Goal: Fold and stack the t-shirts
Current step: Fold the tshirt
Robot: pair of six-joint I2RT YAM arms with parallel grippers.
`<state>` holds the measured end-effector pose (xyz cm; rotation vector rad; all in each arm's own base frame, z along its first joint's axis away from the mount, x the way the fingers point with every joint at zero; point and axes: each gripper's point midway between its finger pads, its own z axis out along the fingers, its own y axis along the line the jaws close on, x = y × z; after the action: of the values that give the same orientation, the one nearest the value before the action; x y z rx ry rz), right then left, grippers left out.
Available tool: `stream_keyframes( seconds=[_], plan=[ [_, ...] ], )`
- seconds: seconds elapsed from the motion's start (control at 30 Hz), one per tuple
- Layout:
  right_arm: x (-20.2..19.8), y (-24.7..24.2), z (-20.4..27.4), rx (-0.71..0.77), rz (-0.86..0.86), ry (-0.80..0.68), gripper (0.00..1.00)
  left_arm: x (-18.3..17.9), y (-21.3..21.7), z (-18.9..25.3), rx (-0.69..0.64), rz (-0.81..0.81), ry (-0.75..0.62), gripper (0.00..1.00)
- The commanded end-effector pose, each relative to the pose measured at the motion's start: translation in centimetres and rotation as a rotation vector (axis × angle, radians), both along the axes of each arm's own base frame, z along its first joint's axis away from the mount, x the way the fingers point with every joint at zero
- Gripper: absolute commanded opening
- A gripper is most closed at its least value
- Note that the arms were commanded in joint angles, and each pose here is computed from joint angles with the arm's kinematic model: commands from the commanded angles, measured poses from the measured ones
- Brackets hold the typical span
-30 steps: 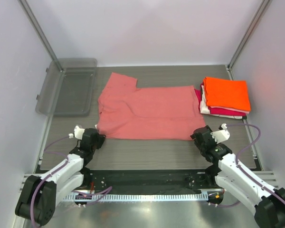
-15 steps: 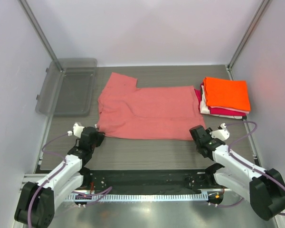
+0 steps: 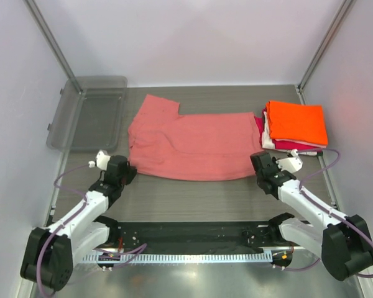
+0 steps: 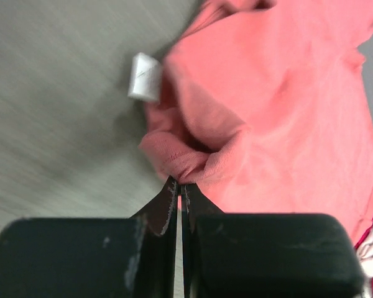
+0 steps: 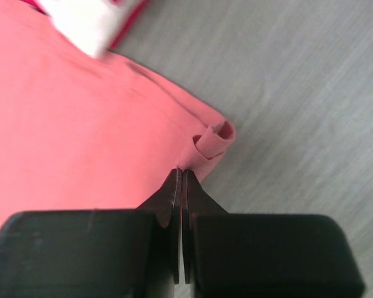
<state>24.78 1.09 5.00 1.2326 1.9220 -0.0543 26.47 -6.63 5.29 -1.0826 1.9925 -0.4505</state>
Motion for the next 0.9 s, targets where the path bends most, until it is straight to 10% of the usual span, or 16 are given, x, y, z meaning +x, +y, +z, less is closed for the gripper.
stream_keyframes(
  seconds=[0.0, 0.17, 0.47, 0.8, 0.87],
  plan=[
    [3.3, -0.2, 5.6, -0.019, -0.019, -0.157, 0.01, 4.7, -0.1, 7.0, 0.044, 0.004, -0.141, 0.0],
    [3.7, -0.2, 10.2, -0.01, -0.007, -0.24, 0.01, 6.6, -0.5, 15.9, 0.122, -0.07, -0.217, 0.0],
    [-1.6, -1.0, 4.8, 0.042, 0.001, -0.138, 0.01, -3.2, 0.1, 1.9, -0.031, -0.046, 0.032, 0.0],
    [-4.0, -0.8, 2.0, 0.065, 0.024, -0.031, 0.01, -6.3, 1.5, -1.3, -0.013, 0.006, 0.144, 0.0],
    [-4.1, -0.8, 1.9, 0.056, 0.039, -0.021, 0.14, -6.3, 1.3, -1.5, -0.017, -0.002, 0.155, 0.02]
  ],
)
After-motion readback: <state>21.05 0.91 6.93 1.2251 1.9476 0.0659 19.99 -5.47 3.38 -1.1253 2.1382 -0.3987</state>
